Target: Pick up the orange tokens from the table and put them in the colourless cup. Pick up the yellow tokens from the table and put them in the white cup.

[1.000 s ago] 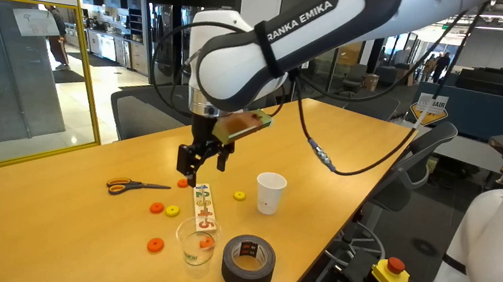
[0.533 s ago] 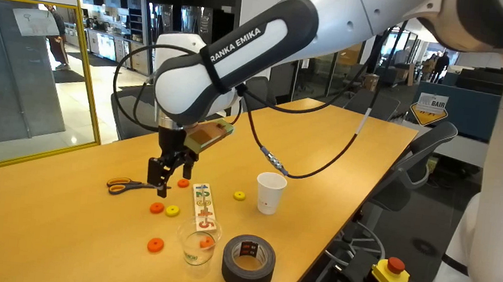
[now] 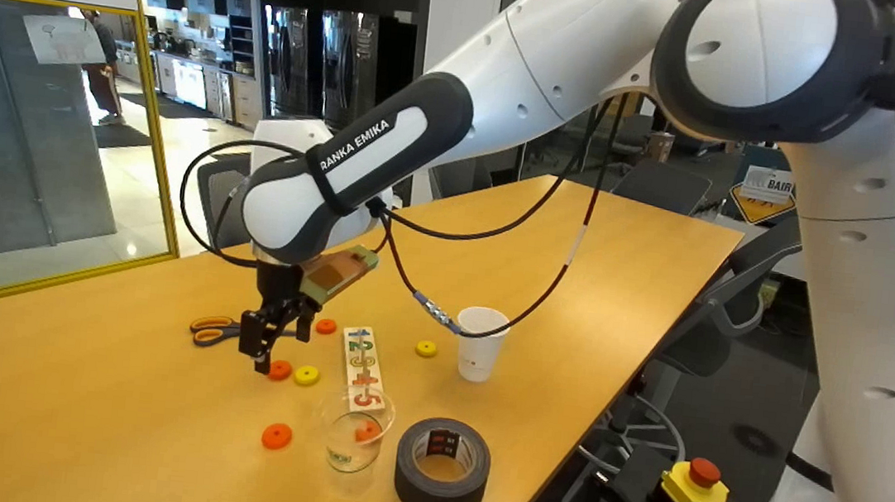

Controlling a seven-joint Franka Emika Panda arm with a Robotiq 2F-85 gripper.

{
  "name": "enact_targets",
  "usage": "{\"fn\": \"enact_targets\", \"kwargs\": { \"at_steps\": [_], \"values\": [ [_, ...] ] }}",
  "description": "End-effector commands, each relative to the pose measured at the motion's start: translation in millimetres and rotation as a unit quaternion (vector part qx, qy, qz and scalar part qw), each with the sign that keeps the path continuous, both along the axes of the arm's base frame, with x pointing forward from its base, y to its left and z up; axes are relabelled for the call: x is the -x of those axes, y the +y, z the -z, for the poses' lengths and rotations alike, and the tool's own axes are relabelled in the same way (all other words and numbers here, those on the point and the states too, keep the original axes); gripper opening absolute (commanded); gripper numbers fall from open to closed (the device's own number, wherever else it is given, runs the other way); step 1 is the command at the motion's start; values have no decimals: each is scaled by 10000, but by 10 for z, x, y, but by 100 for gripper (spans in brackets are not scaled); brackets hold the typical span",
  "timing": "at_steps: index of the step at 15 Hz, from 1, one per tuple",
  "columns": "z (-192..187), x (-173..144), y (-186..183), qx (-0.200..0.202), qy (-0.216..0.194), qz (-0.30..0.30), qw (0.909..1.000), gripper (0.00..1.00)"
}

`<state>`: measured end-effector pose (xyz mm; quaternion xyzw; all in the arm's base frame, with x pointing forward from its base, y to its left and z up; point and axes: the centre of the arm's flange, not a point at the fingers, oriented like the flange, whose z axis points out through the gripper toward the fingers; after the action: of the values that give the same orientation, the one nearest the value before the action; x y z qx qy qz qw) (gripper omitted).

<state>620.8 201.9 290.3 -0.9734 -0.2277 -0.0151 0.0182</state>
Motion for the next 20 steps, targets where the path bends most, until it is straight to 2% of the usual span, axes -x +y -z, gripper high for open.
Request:
{"fn": "enact_targets", "kwargs": {
  "at_steps": [1,9,20],
  "values": [
    [142,-360,89,55,-148,-167,9997,100],
    [418,-606,8,255,-183,-227,9993,100],
    [562,-684,-114,237,6,-175,9996,100]
  ]
}}
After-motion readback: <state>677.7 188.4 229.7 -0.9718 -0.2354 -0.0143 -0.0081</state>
